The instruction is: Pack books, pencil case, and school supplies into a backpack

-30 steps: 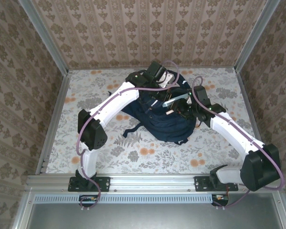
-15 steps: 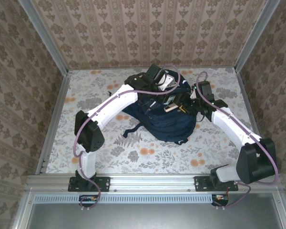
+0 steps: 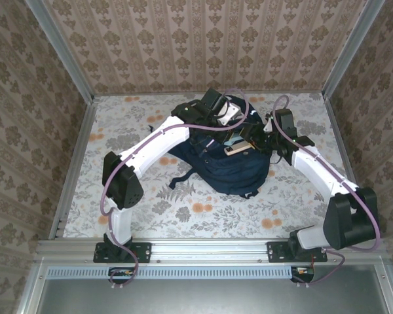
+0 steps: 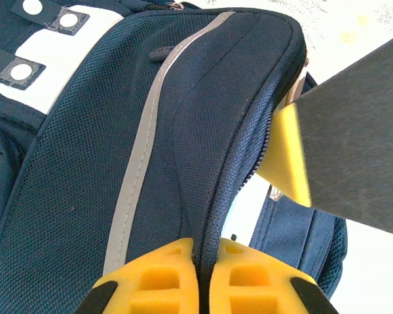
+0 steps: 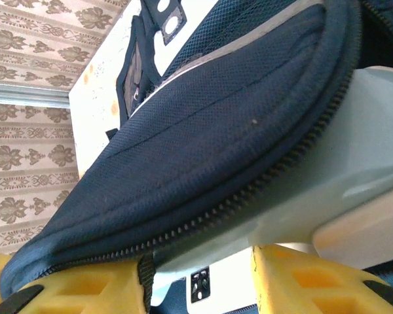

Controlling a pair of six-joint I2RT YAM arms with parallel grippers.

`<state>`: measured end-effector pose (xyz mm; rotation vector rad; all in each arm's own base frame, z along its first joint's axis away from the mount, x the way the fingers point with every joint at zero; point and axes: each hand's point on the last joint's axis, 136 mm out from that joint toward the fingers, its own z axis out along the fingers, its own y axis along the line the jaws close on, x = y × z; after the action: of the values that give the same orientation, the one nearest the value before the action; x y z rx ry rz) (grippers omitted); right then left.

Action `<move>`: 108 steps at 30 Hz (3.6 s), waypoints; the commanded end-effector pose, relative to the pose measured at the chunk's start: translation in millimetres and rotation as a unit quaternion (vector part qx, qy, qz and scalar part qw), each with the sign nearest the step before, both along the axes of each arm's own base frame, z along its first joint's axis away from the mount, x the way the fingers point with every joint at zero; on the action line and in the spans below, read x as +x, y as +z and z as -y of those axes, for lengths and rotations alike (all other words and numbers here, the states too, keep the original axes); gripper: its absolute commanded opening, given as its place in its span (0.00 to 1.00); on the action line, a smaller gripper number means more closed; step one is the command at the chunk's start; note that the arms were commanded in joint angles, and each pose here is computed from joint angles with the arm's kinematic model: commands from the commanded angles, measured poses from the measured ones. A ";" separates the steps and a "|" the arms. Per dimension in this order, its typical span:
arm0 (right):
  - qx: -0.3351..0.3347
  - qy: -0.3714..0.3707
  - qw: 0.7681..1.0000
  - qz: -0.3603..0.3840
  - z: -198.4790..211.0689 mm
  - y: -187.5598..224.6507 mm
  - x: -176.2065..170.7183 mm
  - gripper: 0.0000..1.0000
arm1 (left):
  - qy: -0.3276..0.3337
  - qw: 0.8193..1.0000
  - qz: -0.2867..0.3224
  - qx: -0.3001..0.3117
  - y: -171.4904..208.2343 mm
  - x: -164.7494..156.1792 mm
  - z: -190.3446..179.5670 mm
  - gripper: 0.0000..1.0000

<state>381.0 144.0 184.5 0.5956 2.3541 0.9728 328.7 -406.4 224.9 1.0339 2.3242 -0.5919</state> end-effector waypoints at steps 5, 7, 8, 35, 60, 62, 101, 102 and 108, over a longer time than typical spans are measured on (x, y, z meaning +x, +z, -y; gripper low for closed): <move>0.019 0.024 1.000 0.004 -23.3 -5.1 28.5 0.36 | -0.040 0.997 0.047 -0.055 46.7 -12.4 11.5 0.00; 0.025 0.032 0.999 0.013 -29.6 -5.1 40.9 0.32 | -0.040 0.996 0.047 -0.059 48.5 -13.2 10.7 0.00; 0.028 0.037 0.999 0.018 -32.8 -4.5 45.3 0.30 | -0.039 0.996 0.048 -0.060 48.8 -13.8 10.6 0.00; 0.055 0.080 0.995 0.036 -27.8 8.6 4.6 0.29 | -0.025 0.997 0.040 -0.065 50.7 -12.0 1.6 0.00; 0.053 0.040 0.997 0.037 -15.8 3.9 1.8 0.32 | -0.006 0.995 0.002 -0.096 45.1 -10.3 2.4 0.00; 0.022 0.018 1.000 0.008 -2.4 -14.8 -5.8 0.32 | -0.006 0.996 0.005 -0.088 40.4 -10.6 2.9 0.00; 0.167 0.045 0.983 0.059 -67.6 -11.9 58.4 0.19 | -0.060 0.994 -0.032 -0.091 21.1 -36.9 22.4 0.00; 0.162 0.043 0.984 0.059 -64.8 -12.0 57.5 0.19 | -0.058 0.994 -0.032 -0.092 21.4 -36.4 22.1 0.00; 0.119 -0.006 0.991 0.053 -21.0 -10.5 39.3 0.28 | -0.032 0.998 -0.024 -0.052 2.6 -29.6 9.6 0.00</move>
<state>430.0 176.8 147.7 0.6897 2.1978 1.2838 318.9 -402.1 212.8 1.0005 2.3329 -0.6672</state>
